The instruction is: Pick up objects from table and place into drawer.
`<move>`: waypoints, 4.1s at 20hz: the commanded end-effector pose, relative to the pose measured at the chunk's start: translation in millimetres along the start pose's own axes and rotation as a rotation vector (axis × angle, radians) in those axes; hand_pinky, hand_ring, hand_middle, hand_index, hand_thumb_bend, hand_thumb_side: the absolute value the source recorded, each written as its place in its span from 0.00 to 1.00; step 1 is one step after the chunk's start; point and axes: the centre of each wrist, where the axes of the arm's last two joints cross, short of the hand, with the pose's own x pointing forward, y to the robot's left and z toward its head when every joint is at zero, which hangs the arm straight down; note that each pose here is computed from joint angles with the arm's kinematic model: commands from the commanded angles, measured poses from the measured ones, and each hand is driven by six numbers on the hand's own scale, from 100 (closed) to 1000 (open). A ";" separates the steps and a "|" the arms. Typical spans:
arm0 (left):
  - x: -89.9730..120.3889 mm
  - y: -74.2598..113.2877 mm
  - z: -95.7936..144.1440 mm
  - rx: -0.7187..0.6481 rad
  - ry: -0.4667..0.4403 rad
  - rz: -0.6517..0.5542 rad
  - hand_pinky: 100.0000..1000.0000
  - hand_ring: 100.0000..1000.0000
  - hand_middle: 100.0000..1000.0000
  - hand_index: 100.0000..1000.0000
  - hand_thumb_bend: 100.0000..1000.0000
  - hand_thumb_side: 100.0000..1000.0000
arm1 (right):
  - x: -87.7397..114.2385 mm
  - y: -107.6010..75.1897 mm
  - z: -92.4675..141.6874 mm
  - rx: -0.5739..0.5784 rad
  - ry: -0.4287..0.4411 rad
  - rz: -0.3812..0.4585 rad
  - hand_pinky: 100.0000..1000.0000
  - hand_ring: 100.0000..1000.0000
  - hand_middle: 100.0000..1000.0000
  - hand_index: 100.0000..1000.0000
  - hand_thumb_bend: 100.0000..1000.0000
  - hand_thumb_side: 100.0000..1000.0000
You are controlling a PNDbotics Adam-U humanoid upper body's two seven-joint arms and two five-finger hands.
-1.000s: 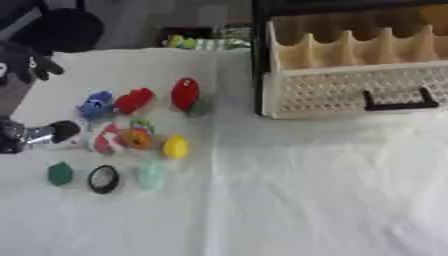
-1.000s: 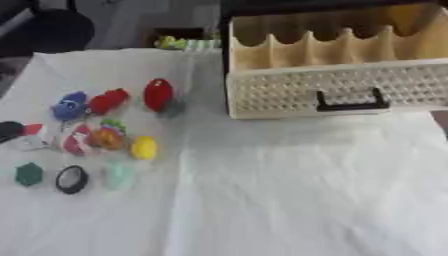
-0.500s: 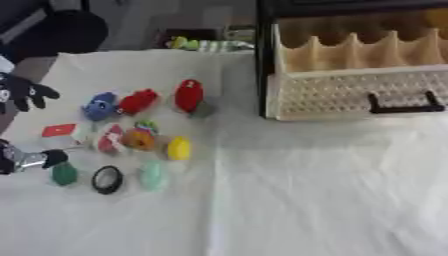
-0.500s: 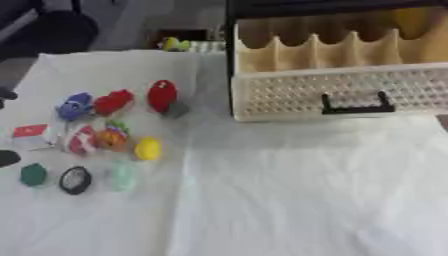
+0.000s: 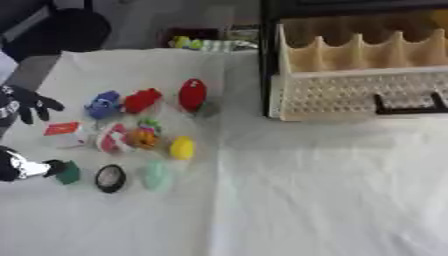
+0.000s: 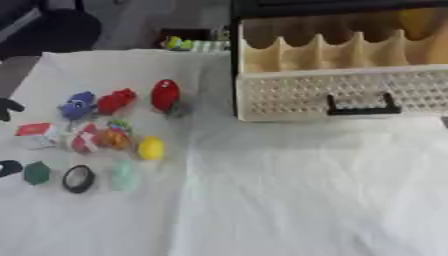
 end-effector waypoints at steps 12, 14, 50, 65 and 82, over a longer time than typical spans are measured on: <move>-24.3 -7.6 -12.2 -0.036 0.123 -0.039 0.50 0.61 0.60 0.80 0.52 0.50 | 2.5 -6.4 -1.8 -0.034 -0.005 -0.002 0.31 0.32 0.29 0.72 0.38 1.00; -26.1 -10.2 -14.7 -0.036 0.129 -0.034 0.49 0.60 0.60 0.79 0.51 0.49 | 2.0 -6.1 -1.2 -0.036 -0.001 -0.004 0.31 0.32 0.29 0.72 0.38 1.00; -46.4 -50.8 -42.5 -0.110 0.168 0.023 0.45 0.56 0.58 0.74 0.38 0.42 | -1.2 -2.2 3.1 -0.074 0.058 -0.034 0.31 0.31 0.29 0.71 0.36 1.00; -55.9 -61.8 -48.0 -0.140 0.182 0.025 0.45 0.57 0.58 0.76 0.35 0.35 | -2.7 -1.3 5.1 -0.082 0.075 -0.042 0.31 0.30 0.29 0.71 0.37 1.00; -59.0 -63.6 -50.7 -0.125 0.195 0.055 0.38 0.51 0.50 0.66 0.21 0.33 | -3.9 0.7 7.0 -0.085 0.092 -0.054 0.31 0.30 0.29 0.70 0.37 1.00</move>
